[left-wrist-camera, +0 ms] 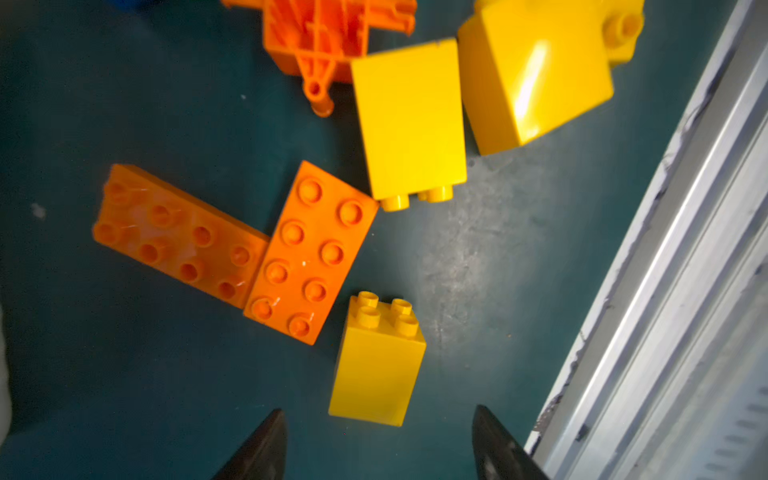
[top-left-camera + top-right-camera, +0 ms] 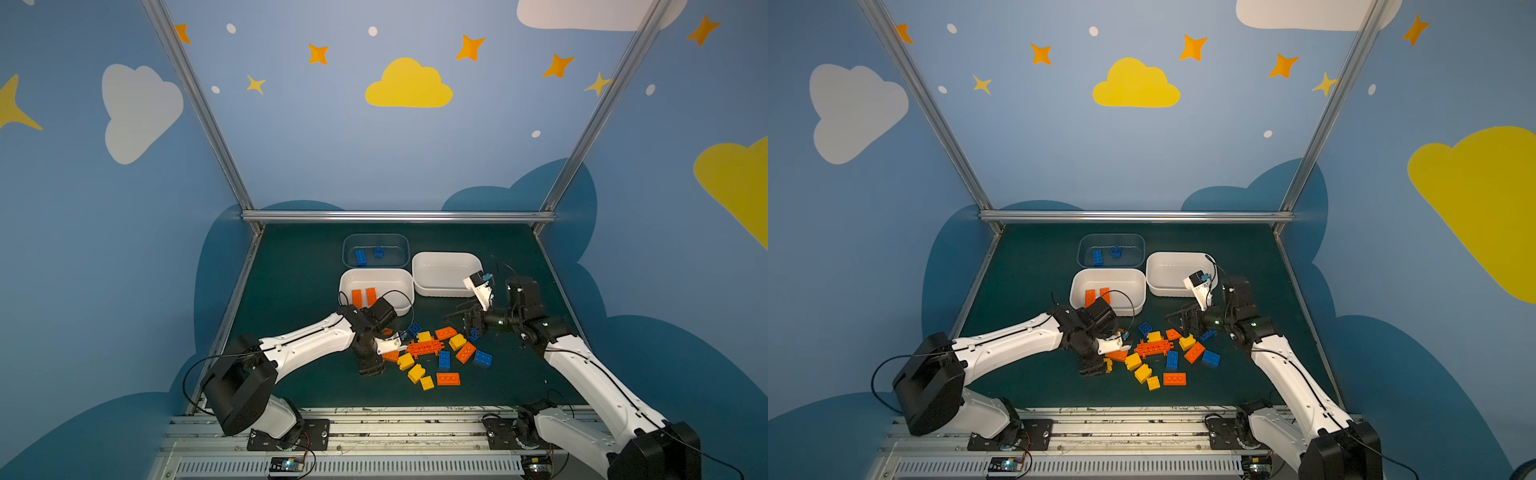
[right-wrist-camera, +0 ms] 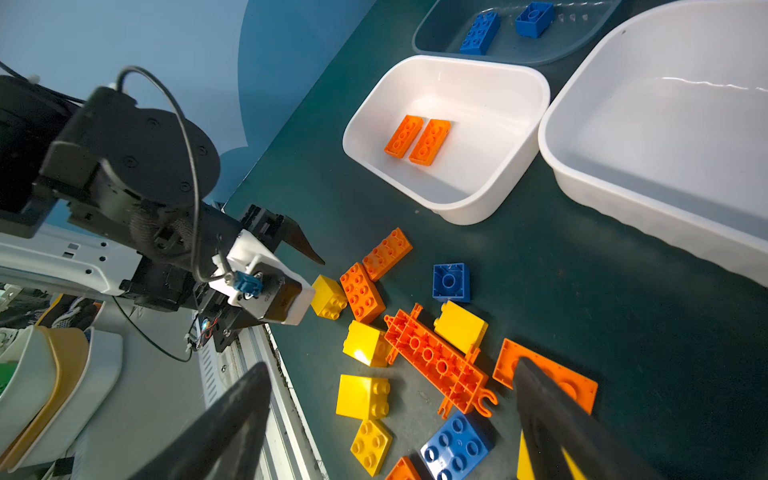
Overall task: Sort the legos into containers by color
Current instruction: 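Move the left gripper down to a yellow brick and grasp it, then carry the yellow brick into the farther white bin and release it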
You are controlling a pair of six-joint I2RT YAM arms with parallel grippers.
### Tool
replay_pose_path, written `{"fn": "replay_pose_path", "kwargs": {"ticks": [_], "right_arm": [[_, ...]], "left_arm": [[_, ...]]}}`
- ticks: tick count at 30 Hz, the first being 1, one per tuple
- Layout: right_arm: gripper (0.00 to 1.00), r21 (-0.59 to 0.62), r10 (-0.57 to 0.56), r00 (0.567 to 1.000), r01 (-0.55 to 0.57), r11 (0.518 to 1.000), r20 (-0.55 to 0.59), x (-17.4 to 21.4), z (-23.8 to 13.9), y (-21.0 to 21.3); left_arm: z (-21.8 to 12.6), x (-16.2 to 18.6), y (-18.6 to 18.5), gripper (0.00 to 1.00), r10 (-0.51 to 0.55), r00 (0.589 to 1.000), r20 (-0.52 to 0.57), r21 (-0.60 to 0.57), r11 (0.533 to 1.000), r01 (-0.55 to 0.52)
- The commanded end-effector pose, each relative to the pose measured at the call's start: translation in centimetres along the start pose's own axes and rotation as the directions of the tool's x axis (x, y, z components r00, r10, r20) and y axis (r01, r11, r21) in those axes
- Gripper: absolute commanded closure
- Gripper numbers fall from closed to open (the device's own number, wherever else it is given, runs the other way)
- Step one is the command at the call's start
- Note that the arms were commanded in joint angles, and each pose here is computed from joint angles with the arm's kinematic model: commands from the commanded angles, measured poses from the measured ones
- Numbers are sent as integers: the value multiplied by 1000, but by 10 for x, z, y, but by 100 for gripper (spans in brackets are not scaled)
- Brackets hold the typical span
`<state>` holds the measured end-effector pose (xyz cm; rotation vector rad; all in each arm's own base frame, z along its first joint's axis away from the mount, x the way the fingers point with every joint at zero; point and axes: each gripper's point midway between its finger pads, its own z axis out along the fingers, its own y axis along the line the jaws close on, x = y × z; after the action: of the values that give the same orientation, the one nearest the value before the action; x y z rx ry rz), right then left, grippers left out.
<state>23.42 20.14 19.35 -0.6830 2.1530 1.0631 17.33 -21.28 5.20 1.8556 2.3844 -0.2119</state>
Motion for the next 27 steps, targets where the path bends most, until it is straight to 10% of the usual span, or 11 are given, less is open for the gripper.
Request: {"fn": "replay_pose_path", "kwargs": {"ticks": [1, 19, 27], "right_arm": [[10, 4, 4, 1000, -4, 1000, -16, 8, -2, 0], [10, 23, -5, 1000, 6, 1000, -21, 5, -1, -4], [10, 91, -7, 1000, 6, 996, 20, -6, -8, -12]], "left_arm": [[11, -7, 4, 32, 106, 994, 18, -1, 994, -106], [15, -4, -10, 74, 104, 994, -18, 45, 994, -104], [-60, -35, -2, 74, -159, 973, 167, 60, 987, 151]]}}
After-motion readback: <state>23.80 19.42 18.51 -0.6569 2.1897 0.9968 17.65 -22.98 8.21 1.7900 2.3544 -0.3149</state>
